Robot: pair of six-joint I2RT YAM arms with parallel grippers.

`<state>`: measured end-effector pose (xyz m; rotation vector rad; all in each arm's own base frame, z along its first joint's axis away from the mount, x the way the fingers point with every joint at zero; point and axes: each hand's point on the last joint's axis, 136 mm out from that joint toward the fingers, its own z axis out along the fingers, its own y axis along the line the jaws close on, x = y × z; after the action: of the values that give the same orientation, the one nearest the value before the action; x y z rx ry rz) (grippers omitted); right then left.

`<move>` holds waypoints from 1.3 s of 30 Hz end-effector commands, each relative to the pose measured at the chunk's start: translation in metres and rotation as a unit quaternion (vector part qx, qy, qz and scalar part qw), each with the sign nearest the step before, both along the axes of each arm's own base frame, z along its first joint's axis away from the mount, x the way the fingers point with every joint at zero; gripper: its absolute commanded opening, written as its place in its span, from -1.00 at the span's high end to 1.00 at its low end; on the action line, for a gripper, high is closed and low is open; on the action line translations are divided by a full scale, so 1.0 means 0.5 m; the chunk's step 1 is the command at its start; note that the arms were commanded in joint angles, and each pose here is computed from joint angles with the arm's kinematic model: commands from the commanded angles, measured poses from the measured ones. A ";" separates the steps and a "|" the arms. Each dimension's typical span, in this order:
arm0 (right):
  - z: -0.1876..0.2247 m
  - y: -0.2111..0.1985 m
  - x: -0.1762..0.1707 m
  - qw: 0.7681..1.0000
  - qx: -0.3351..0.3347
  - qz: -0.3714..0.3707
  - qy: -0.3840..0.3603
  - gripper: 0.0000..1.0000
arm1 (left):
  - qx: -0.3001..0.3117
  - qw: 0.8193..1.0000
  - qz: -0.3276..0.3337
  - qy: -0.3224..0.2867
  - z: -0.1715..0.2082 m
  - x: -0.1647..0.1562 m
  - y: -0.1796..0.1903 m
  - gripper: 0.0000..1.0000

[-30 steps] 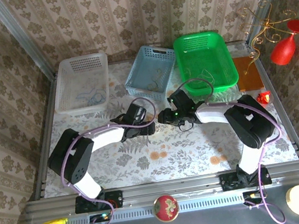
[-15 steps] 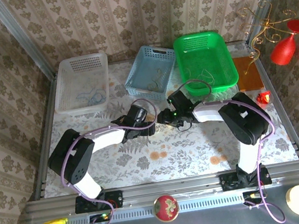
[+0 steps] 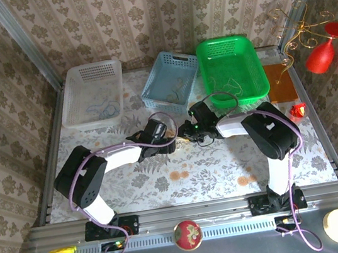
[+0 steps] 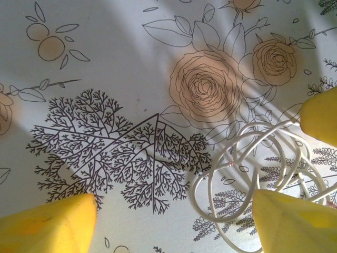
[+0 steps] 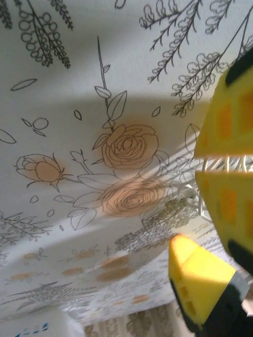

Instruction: Untangle the cables

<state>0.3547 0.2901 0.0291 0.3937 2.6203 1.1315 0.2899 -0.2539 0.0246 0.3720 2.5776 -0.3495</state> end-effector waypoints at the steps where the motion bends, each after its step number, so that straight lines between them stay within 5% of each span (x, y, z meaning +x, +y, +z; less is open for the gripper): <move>1: -0.002 0.008 -0.005 1.000 0.017 0.001 0.002 0.88 | -0.011 0.998 -0.025 0.051 -0.044 -0.053 -0.018 -0.56; 4: 0.010 0.002 -0.003 1.000 0.021 -0.002 -0.005 1.00 | -0.015 0.998 -0.024 0.047 -0.039 -0.052 -0.018 -0.56; 20: 0.085 -0.077 -0.013 0.998 -0.008 -0.025 -0.053 1.00 | -0.125 0.992 0.024 -0.015 0.115 -0.010 0.021 -0.79; 24: 0.083 -0.074 -0.029 0.998 -0.012 -0.029 -0.048 0.29 | -0.135 0.990 0.040 -0.024 0.136 -0.001 0.049 -0.88; 26: 0.084 -0.062 -0.035 0.998 -0.014 -0.025 -0.047 0.16 | -0.138 0.989 0.047 -0.027 0.142 0.003 0.059 -0.93; 39: 0.057 -0.007 -0.055 1.000 -0.011 -0.020 -0.016 0.07 | -0.164 0.984 0.063 -0.030 0.171 0.027 0.071 -1.00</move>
<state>0.3182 0.2848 0.0609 0.3425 2.5854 1.1020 0.3024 -0.2199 0.0993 0.1319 2.4259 -0.6519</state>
